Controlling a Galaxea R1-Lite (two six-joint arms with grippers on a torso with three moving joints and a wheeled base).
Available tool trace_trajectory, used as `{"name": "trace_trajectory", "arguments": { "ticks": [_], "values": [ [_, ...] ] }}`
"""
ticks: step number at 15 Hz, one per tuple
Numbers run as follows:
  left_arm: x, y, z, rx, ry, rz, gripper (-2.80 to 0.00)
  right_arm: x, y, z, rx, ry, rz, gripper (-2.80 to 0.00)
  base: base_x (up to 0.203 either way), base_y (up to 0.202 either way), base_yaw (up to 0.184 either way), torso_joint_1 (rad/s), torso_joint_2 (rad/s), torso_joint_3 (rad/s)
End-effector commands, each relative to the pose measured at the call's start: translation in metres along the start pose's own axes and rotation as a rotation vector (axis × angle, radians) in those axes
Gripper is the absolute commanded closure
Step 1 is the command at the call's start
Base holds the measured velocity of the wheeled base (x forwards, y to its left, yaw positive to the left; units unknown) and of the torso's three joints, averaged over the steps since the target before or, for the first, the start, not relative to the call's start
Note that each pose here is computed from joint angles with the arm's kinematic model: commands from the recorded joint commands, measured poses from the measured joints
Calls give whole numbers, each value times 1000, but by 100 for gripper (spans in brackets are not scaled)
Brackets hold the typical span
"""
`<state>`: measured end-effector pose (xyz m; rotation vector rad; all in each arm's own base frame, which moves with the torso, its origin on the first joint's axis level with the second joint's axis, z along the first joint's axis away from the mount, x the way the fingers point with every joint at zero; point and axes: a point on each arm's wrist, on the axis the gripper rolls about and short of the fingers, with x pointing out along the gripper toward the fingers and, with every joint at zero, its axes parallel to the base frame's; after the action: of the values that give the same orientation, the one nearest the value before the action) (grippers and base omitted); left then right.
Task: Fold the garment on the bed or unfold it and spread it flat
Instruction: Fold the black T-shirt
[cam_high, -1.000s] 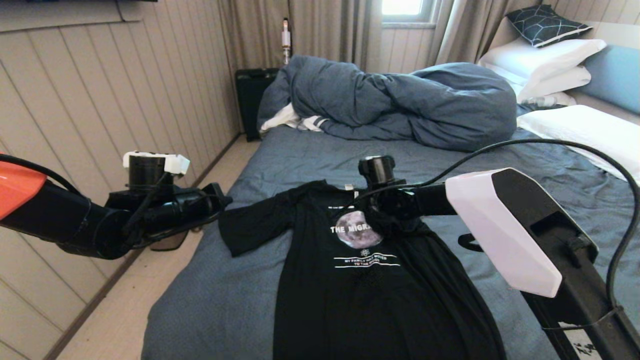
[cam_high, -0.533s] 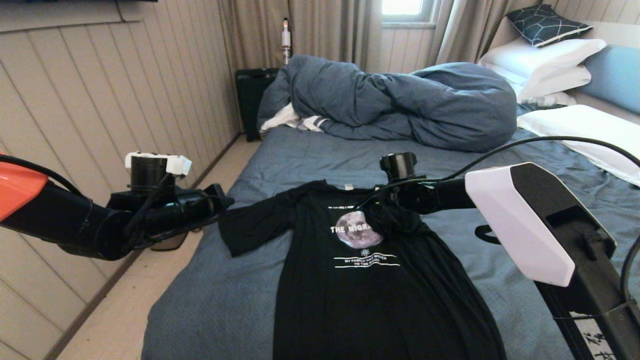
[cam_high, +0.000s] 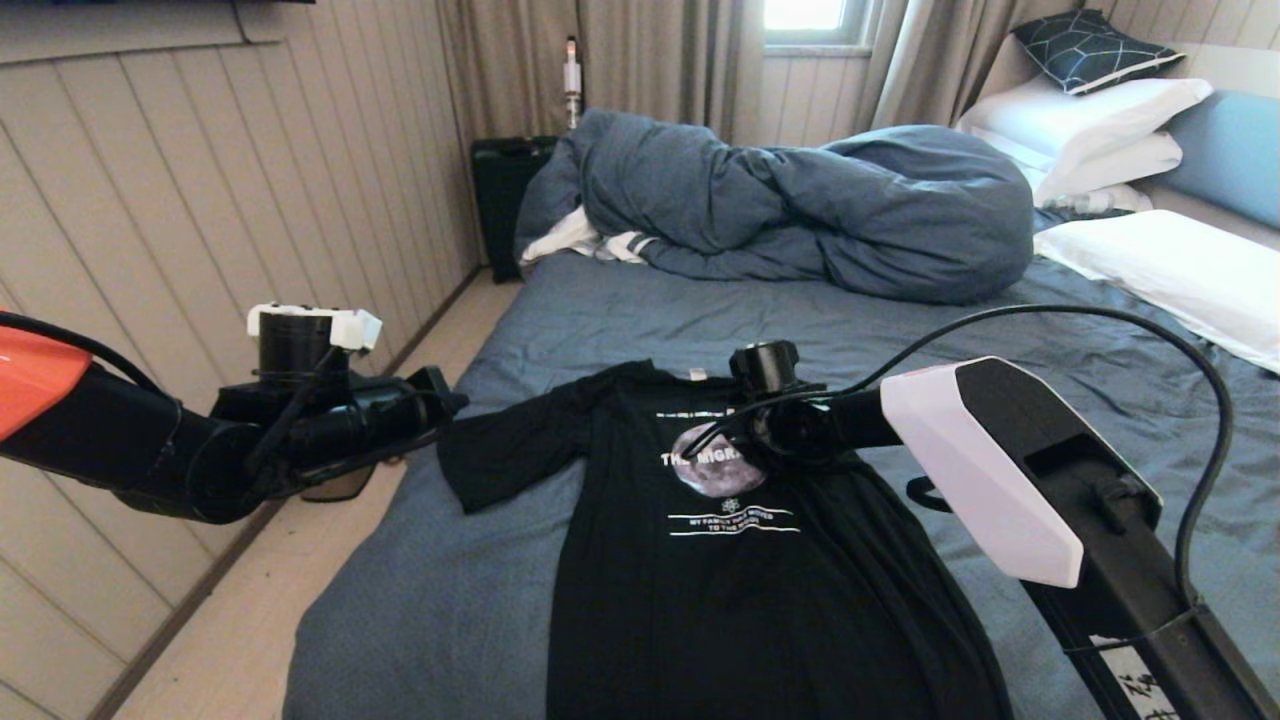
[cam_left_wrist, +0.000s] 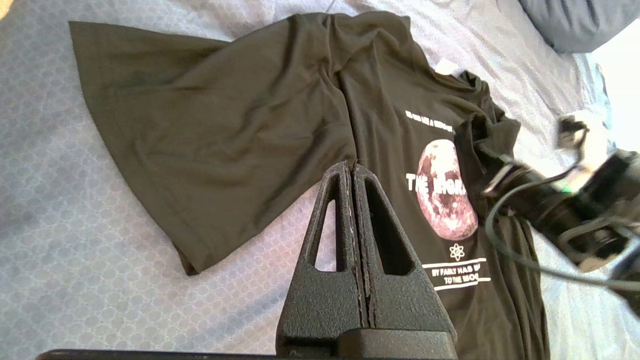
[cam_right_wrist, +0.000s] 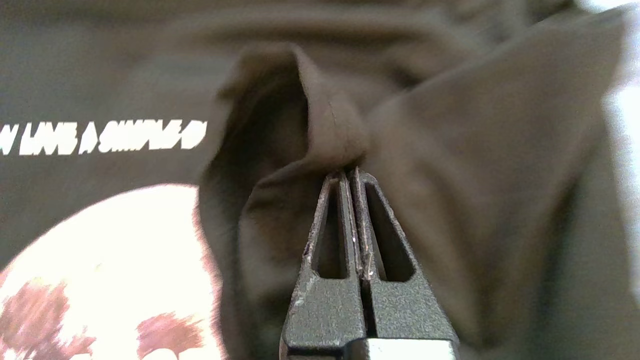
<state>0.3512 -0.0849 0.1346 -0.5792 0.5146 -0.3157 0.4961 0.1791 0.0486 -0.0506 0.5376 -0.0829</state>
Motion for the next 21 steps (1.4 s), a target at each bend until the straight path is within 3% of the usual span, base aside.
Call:
{"name": "trace_trajectory", "arguments": {
  "ticks": [1, 5, 8, 12, 15, 19, 21],
  "values": [
    [-1, -1, 1, -2, -6, -5, 0, 3, 9, -10, -15, 16, 8, 0, 0, 0, 0, 0, 0, 0],
    [-1, -1, 0, -3, -2, -4, 0, -12, 26, -3, -15, -12, 45, 0, 0, 0, 0, 0, 0, 0],
    [-1, -1, 1, -2, -5, -5, 0, -29, 26, 21, 18, -99, 66, 0, 0, 0, 0, 0, 0, 0],
    [2, 0, 2, -4, -7, -5, 0, -69, 14, 66, 66, -195, 83, 0, 0, 0, 0, 0, 0, 0],
    [4, 12, 15, -24, -17, 27, 0, -120, -6, 103, 105, -239, 88, 0, 0, 0, 0, 0, 0, 0],
    [17, 29, 18, -75, 87, 112, 0, -198, -48, 121, 184, -118, 99, 0, 0, 0, 0, 0, 0, 0],
    [33, 40, 10, -85, 127, 132, 0, -225, -66, 117, 210, -45, 197, 0, 0, 0, 0, 0, 0, 0]
  ]
}}
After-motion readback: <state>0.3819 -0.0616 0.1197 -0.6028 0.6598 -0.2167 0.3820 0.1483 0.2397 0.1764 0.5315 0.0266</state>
